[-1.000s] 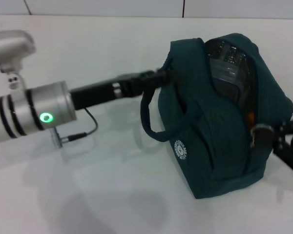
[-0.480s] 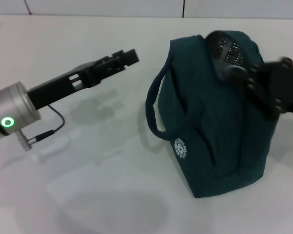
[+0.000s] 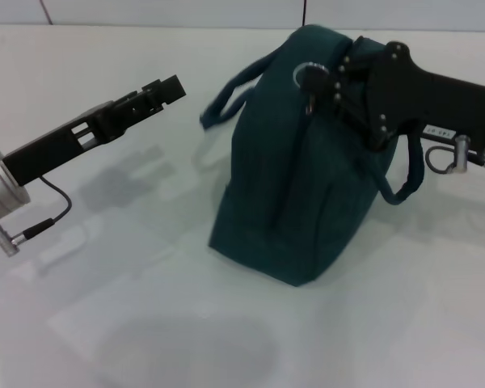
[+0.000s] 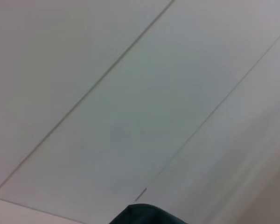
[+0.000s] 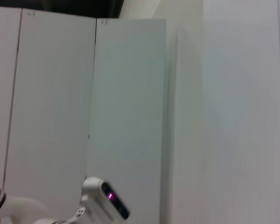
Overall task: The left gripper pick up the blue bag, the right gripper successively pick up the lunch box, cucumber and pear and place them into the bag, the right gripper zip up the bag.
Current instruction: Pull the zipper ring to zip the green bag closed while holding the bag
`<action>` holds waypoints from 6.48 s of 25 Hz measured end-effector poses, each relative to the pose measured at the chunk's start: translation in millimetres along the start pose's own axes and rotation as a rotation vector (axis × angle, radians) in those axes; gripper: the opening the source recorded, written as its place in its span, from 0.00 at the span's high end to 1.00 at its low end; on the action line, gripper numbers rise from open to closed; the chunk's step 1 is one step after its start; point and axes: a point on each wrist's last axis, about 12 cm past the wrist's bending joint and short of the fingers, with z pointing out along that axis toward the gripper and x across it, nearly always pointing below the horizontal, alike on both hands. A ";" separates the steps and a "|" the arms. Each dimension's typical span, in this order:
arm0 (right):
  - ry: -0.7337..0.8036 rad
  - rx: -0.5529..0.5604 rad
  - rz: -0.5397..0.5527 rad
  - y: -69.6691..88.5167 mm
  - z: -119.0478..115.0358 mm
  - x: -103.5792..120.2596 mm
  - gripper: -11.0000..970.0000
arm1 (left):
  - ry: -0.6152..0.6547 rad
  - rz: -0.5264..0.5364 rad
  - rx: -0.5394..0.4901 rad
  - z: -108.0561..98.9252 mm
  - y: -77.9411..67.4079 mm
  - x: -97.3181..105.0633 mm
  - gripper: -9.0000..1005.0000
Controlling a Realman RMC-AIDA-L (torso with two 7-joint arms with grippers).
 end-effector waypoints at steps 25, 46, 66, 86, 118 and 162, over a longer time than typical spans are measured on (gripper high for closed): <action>0.005 0.028 0.004 0.5 -3.6 3.9 0.99 | 0.195 0.220 0.154 17.2 -17.0 4.9 0.16; 0.003 0.031 -0.018 -2.7 -3.9 1.1 0.99 | 0.206 0.231 0.105 40.4 -7.7 16.0 0.17; 0.001 0.053 0.013 3.2 -11.8 7.5 0.99 | 0.153 0.218 0.157 39.9 -13.0 21.0 0.94; -0.027 0.145 0.078 -1.8 -20.8 10.7 0.99 | 0.174 0.259 0.232 38.4 -20.0 31.2 0.92; 0.111 0.447 0.110 -27.1 -43.7 32.5 0.99 | 0.113 0.209 0.152 3.8 -13.4 25.7 0.88; 0.074 0.439 0.101 -27.8 -39.4 28.0 0.99 | 0.292 0.040 0.105 100.7 -8.3 -55.5 0.12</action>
